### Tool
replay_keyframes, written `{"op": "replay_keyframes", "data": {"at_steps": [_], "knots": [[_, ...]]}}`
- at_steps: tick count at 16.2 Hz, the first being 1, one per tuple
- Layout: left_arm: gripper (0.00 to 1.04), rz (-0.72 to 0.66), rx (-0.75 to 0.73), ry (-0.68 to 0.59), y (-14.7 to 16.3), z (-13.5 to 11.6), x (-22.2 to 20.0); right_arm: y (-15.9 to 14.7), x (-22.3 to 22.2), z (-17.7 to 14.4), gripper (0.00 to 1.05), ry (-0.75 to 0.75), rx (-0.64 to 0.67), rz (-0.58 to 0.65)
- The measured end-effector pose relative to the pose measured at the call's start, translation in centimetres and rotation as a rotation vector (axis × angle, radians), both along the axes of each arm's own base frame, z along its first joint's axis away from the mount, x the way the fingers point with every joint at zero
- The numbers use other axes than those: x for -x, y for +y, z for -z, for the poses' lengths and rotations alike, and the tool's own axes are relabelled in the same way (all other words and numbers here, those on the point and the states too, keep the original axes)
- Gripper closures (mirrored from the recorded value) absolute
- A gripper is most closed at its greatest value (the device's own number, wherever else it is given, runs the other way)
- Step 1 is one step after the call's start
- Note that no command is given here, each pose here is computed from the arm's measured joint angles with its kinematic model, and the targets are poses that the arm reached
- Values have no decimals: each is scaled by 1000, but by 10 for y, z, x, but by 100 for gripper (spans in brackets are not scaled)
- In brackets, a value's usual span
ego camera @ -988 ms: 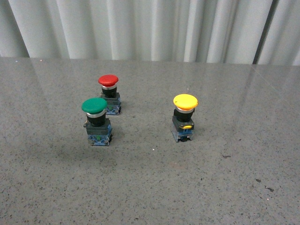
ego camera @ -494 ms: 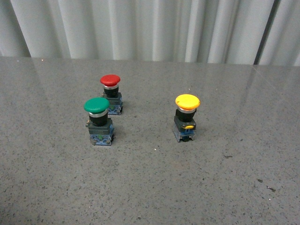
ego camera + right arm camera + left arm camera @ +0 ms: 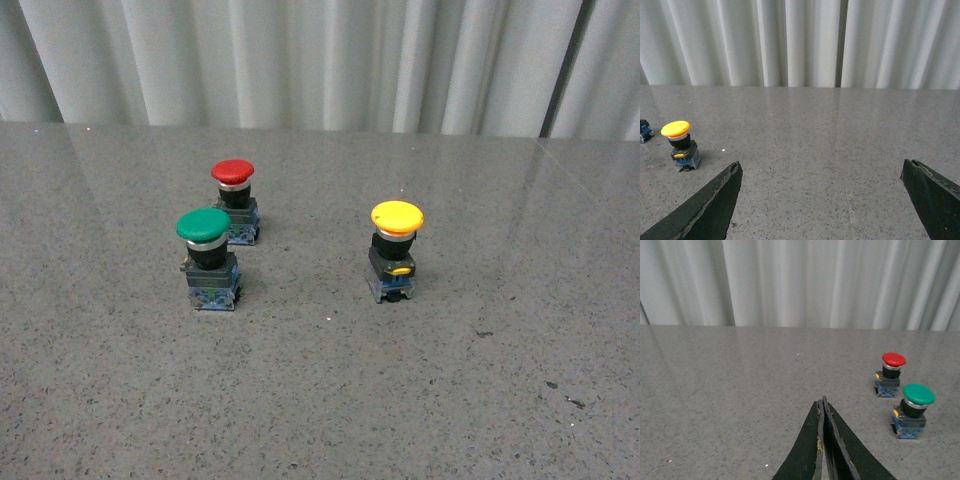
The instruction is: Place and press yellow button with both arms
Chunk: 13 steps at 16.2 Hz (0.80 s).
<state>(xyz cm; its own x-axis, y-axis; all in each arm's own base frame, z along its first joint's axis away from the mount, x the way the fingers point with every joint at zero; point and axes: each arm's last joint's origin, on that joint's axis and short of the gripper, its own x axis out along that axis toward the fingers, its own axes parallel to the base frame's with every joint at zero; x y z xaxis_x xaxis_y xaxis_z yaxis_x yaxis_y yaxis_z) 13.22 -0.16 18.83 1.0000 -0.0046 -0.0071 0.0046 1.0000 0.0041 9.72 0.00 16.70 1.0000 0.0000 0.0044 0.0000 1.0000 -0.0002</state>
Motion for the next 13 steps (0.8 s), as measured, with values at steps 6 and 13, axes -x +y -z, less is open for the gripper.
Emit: {"op": "replay_keyframes", "data": {"at_steps": [6,13], "knots": [[101,-3,1,0,1,10,10,0,0,0,7,0,0,0],[101,-4,1,-21,2,17,19,0,0,0,7,0,0,0]]}}
